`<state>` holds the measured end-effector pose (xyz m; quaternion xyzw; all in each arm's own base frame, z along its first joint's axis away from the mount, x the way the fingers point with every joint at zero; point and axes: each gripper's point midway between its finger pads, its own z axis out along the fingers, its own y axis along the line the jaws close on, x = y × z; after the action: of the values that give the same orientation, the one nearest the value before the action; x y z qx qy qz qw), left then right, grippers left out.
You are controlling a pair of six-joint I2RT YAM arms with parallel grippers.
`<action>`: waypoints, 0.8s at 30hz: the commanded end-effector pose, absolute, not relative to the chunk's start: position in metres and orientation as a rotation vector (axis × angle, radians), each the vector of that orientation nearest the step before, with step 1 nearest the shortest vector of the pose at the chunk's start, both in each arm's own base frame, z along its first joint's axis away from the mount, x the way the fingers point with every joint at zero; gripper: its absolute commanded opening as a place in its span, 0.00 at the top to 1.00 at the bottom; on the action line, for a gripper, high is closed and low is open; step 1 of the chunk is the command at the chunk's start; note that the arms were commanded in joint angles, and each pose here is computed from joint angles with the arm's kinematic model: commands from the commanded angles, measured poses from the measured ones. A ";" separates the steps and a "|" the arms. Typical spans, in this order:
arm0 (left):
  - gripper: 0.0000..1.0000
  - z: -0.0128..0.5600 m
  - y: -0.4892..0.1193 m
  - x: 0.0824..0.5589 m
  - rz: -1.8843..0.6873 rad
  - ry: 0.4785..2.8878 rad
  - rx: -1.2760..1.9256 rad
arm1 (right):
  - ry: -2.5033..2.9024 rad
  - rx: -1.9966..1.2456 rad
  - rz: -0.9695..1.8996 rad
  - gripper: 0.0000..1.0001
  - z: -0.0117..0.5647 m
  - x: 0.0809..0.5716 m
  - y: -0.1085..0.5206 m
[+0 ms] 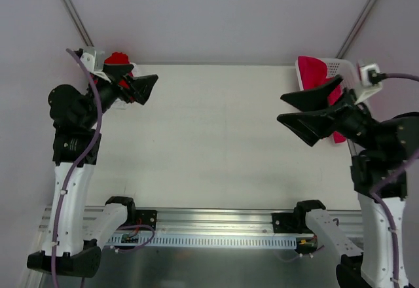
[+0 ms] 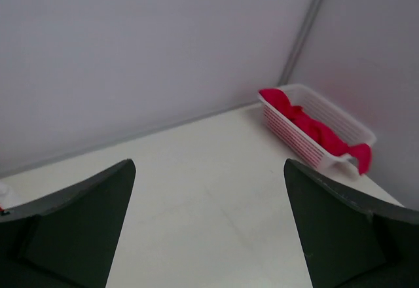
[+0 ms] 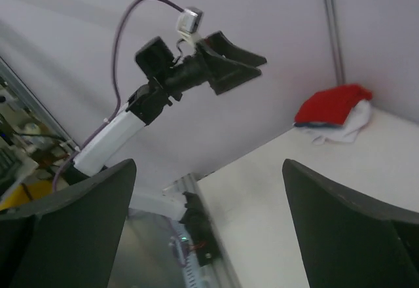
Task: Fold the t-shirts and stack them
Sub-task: Grab crumpled tshirt from bin with the right arm
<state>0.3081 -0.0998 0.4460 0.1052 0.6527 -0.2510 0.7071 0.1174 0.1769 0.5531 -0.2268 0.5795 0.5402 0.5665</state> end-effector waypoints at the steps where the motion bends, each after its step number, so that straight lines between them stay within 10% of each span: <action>1: 0.01 0.406 -0.138 0.272 -0.903 1.602 0.247 | 1.293 -0.299 1.545 0.00 0.523 0.155 0.183; 4: 0.01 0.357 -0.142 0.282 -0.990 1.726 0.155 | 1.648 -0.128 1.494 0.00 0.434 0.224 0.192; 11: 0.01 0.321 -0.198 0.265 -1.513 1.842 0.388 | 2.303 0.038 0.253 0.00 0.295 0.309 0.092; 17: 0.16 0.289 -0.213 0.280 -1.474 1.929 0.299 | 2.409 0.236 -0.251 0.07 0.254 0.344 0.002; 24: 0.01 0.270 -0.164 0.301 -0.937 2.027 0.025 | 2.378 0.452 -0.605 0.02 0.247 0.380 -0.084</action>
<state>0.2960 -0.1895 0.2511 0.0215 0.8147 -0.4526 0.3620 0.3775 -0.0435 0.2337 0.1614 0.9192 -0.1448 0.3288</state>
